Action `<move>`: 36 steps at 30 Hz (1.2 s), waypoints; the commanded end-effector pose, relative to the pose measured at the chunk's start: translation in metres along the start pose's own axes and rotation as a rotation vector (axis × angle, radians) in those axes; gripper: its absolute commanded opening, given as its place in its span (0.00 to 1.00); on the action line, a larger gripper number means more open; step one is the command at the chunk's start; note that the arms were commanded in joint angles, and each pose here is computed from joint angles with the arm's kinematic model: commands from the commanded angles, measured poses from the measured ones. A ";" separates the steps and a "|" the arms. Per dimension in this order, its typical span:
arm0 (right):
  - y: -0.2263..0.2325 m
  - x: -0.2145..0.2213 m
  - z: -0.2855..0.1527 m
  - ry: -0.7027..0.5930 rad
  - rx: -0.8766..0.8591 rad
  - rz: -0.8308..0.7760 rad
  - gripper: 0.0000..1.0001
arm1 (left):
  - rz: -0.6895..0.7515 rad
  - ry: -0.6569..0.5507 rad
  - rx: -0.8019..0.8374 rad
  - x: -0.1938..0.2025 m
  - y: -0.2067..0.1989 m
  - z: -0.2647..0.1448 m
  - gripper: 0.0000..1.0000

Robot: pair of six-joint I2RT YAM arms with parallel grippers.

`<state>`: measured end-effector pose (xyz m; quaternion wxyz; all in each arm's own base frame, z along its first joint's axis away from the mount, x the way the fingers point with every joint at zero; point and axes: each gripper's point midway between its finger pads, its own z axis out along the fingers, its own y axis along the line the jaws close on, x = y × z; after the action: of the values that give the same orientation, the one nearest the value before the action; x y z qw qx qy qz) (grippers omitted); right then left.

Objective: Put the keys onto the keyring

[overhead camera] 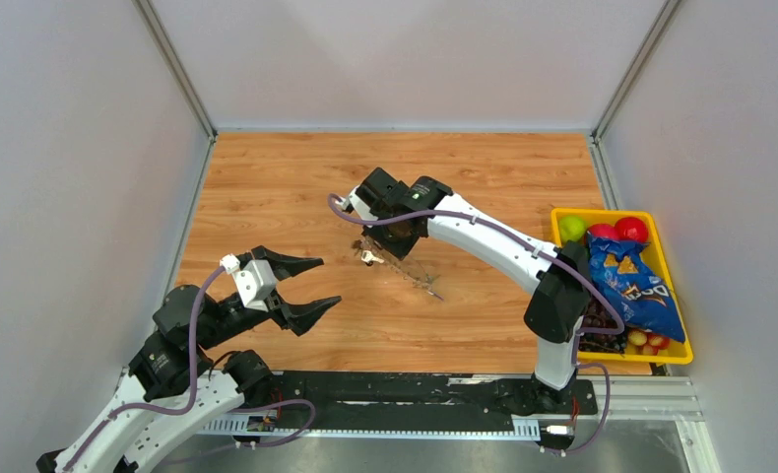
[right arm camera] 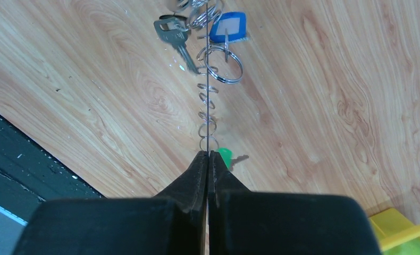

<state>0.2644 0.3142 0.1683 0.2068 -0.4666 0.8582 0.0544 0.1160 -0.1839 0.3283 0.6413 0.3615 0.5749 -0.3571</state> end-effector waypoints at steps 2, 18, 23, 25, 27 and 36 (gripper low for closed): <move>-0.015 0.000 -0.011 0.032 0.118 0.018 0.00 | 0.009 -0.029 -0.006 -0.005 0.001 0.002 0.80; 0.005 -0.024 -0.007 -0.122 -0.028 0.025 0.00 | 0.010 -0.034 -0.054 -0.003 0.009 -0.001 0.81; 0.020 -0.045 -0.020 -0.246 -0.165 0.051 0.00 | 0.014 -0.041 -0.078 -0.003 0.013 -0.003 0.81; 0.023 -0.053 -0.025 -0.291 -0.214 0.086 0.00 | 0.015 -0.040 -0.081 -0.003 0.014 -0.003 0.81; 0.026 -0.063 -0.031 -0.348 -0.275 0.122 0.00 | 0.017 -0.039 -0.082 -0.003 0.014 -0.003 0.81; 0.009 -0.069 -0.012 -0.461 -0.505 0.478 0.00 | 0.019 -0.044 -0.078 -0.004 0.013 -0.004 0.81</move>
<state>0.2755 0.3541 0.1860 0.2427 -0.3471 0.8537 0.3029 0.1256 -0.1753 0.3249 0.6574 0.3365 0.5849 -0.3354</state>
